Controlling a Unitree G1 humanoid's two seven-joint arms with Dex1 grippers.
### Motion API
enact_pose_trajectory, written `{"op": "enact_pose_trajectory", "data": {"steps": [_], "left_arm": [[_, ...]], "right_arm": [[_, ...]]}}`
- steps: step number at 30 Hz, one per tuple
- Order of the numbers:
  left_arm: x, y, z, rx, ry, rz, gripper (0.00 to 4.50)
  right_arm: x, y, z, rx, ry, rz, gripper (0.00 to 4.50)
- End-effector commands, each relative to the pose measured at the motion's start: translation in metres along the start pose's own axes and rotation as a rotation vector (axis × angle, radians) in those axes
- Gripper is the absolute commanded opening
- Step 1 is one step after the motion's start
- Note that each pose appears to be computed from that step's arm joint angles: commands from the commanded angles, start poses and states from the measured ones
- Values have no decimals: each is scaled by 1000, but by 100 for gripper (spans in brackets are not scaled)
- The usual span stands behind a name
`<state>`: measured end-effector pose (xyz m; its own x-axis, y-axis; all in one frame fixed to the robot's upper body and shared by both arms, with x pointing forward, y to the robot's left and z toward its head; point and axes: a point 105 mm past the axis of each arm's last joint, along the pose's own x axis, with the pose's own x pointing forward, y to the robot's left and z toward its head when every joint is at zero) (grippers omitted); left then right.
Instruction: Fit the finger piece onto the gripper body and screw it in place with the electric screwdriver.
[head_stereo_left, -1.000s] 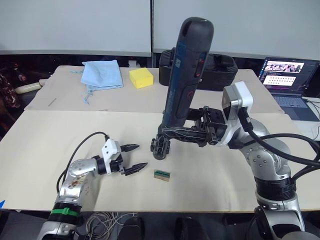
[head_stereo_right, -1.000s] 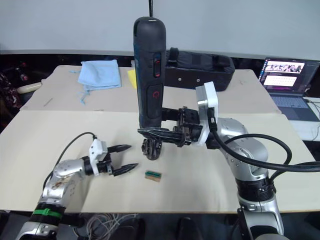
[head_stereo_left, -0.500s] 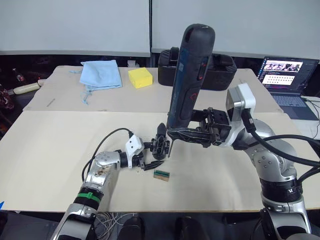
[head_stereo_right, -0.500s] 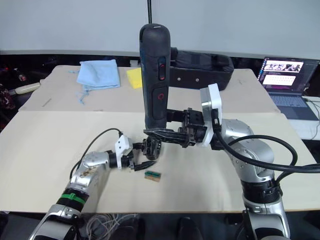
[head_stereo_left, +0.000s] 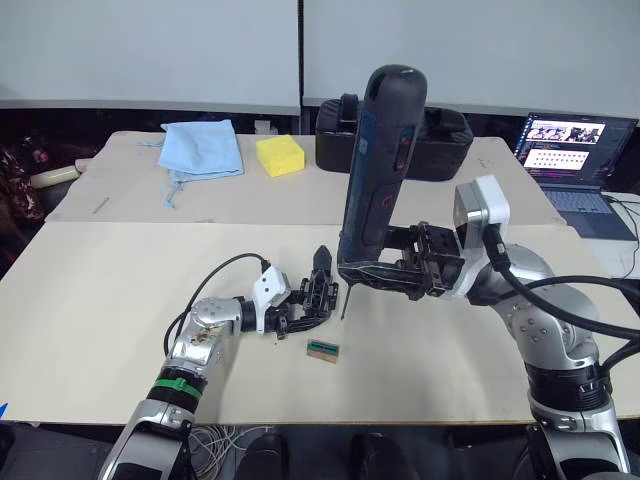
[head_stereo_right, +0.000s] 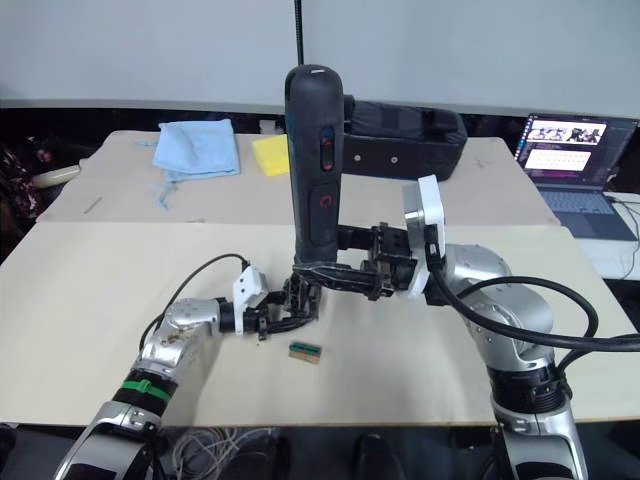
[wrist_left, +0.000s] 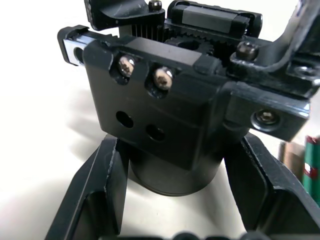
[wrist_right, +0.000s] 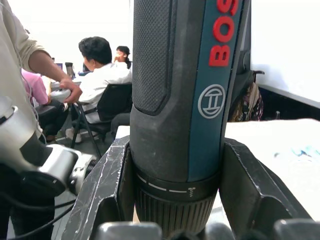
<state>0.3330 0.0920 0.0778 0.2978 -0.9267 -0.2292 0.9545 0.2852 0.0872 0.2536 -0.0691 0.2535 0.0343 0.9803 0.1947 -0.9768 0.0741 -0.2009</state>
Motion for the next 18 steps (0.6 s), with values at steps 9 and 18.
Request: {"op": "enact_pose_trajectory", "data": {"steps": [9,18], "left_arm": [[-1,13,-3,90,16,-94,229],[-9,11,-3,60,-50,-22,443]], "right_arm": [[-1,12,20,-57,-13,28,193],[0,12,19,-47,-15,22,193]]}}
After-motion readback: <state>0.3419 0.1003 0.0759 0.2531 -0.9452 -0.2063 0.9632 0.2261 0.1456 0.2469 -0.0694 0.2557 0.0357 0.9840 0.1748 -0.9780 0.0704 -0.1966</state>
